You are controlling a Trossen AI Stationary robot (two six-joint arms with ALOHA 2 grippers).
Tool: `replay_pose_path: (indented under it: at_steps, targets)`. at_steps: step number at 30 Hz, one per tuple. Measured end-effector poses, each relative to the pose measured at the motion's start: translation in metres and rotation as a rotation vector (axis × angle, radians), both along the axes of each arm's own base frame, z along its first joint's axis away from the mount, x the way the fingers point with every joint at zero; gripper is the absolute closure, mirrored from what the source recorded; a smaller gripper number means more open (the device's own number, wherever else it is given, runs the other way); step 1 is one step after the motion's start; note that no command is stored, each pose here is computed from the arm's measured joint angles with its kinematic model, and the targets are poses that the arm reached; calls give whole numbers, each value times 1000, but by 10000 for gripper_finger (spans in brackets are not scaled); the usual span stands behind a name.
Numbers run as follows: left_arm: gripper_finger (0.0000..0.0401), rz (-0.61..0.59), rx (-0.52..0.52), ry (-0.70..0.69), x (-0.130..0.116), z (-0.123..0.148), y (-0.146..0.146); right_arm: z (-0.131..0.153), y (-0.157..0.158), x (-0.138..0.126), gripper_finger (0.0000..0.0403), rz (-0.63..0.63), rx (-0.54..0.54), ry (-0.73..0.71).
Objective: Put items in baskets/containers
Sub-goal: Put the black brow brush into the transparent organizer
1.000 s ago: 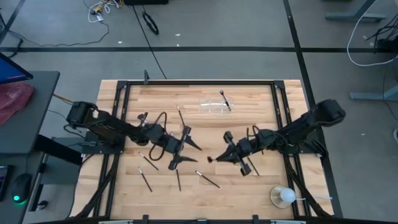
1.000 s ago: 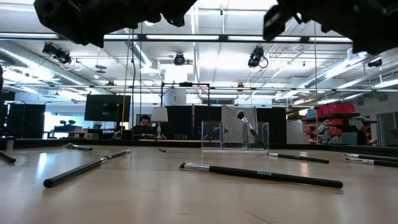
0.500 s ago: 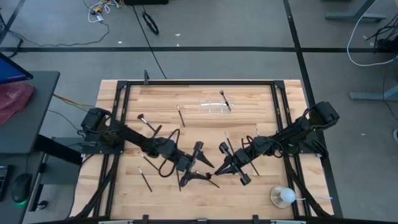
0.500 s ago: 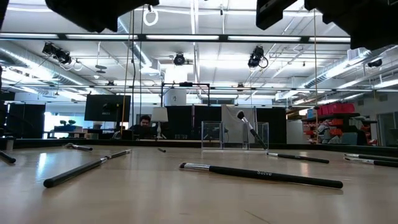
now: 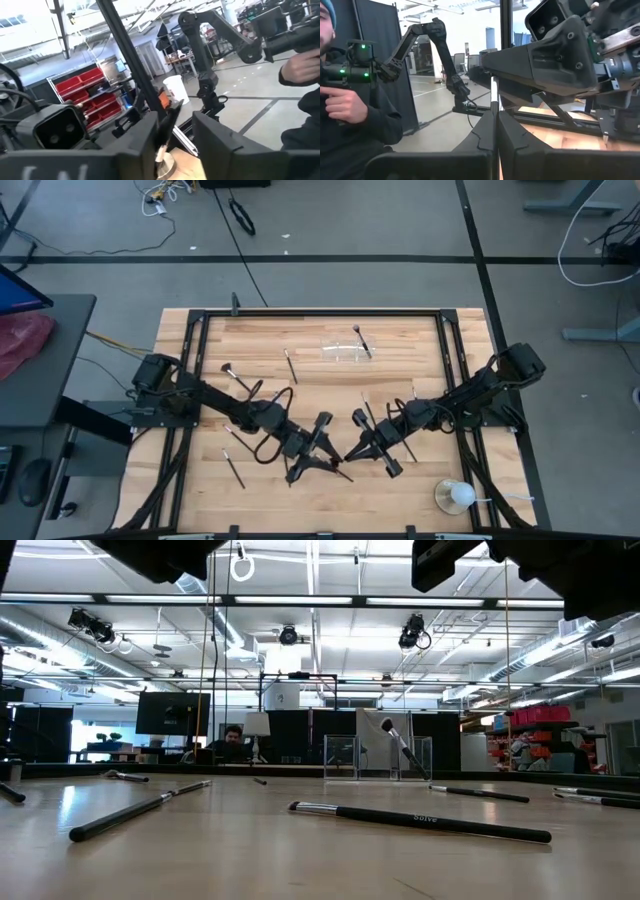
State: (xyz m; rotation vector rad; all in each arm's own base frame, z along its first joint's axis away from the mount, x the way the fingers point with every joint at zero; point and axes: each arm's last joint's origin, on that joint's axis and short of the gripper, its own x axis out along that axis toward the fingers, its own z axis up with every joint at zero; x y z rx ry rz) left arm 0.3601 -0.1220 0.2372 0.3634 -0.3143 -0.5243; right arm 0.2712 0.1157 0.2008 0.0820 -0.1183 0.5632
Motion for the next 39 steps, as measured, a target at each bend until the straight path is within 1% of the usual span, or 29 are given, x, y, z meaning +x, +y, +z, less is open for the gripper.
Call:
replay_pose_path:
  at_steps: [8, 11, 14, 16, 19, 23, 25, 27, 28, 30, 32, 36, 39]
  targets:
    - [378, 8, 2, 1, 0, 0, 0, -2, 0, 0, 398, -6, -3, 27]
    - [385, 10, -17, 25, 0, -1, 0, -6, 0, 1, 383, -18, 32, 85]
    - [383, 56, -58, 66, 1, -2, 1, -11, -1, 1, 356, -46, 55, 171]
    - [384, 116, -80, 89, 0, 2, 3, -17, -4, 0, 335, -67, 46, 265]
    - [384, 254, -91, 144, -4, 9, 8, -19, -9, -7, 309, -128, 66, 439]
    - [384, 491, -89, 209, -9, 16, 19, -27, -17, -26, 301, -327, 65, 717]
    - [384, 624, -94, 221, -12, 22, 31, -29, -20, -37, 304, -430, 61, 814]
    - [384, 757, -99, 235, -13, 21, 48, -30, -21, -48, 310, -535, 53, 875]
    - [384, 811, -104, 247, -14, 18, 58, -31, -21, -52, 313, -583, 43, 890]
    - [384, 878, -155, 250, -15, 17, 83, -30, -20, -57, 319, -664, 34, 873]
    - [384, 914, -216, 237, -15, 18, 110, -30, -17, -59, 325, -698, 24, 843]
    - [384, 1033, -291, 244, -18, 15, 164, -28, -11, -59, 333, -725, -9, 777]
    - [384, 1108, -349, 253, -23, 13, 194, -26, -10, -58, 337, -722, -20, 744]
